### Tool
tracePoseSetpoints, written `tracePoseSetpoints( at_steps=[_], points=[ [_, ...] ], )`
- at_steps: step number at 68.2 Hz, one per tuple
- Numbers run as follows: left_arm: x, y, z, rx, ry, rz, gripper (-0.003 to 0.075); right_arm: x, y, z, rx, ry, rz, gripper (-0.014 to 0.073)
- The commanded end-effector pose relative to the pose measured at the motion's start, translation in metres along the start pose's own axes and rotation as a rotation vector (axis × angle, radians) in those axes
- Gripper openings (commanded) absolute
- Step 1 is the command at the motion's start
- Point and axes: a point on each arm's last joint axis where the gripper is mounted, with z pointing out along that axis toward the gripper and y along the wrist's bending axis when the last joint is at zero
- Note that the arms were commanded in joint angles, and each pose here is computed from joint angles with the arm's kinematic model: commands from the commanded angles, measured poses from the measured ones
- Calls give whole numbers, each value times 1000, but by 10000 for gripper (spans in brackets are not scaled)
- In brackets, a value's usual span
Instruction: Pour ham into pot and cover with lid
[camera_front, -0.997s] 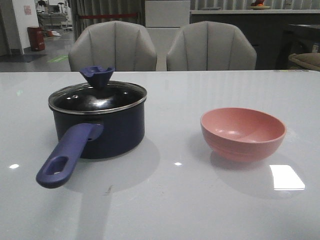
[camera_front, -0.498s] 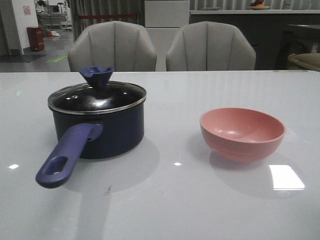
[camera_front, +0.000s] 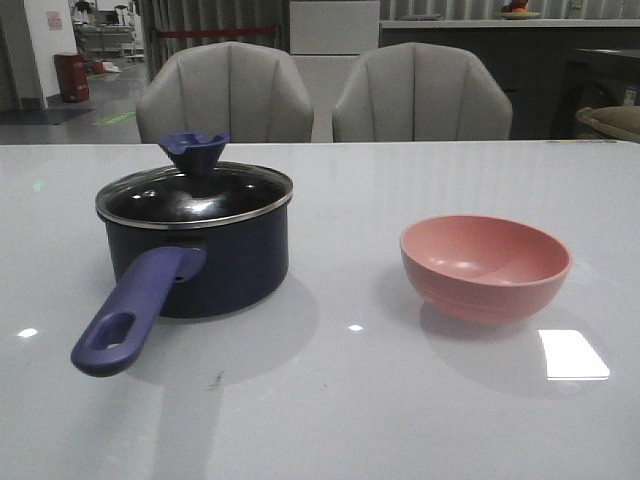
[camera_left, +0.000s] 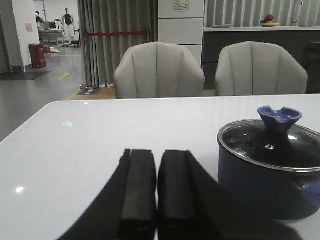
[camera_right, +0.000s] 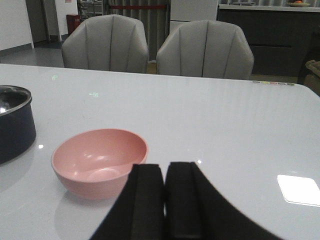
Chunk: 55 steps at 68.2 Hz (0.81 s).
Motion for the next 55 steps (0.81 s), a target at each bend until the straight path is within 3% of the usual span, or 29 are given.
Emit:
tracePoseSetpoints(
  at_steps=[1,55],
  points=[
    [-1,0,-1,3,-78,-13,112,-11,-1,-2,25,-123,2,160],
    [-1,0,-1,3,-78,-13,112,-13,-3,-3,54,-144,0,160]
  ],
)
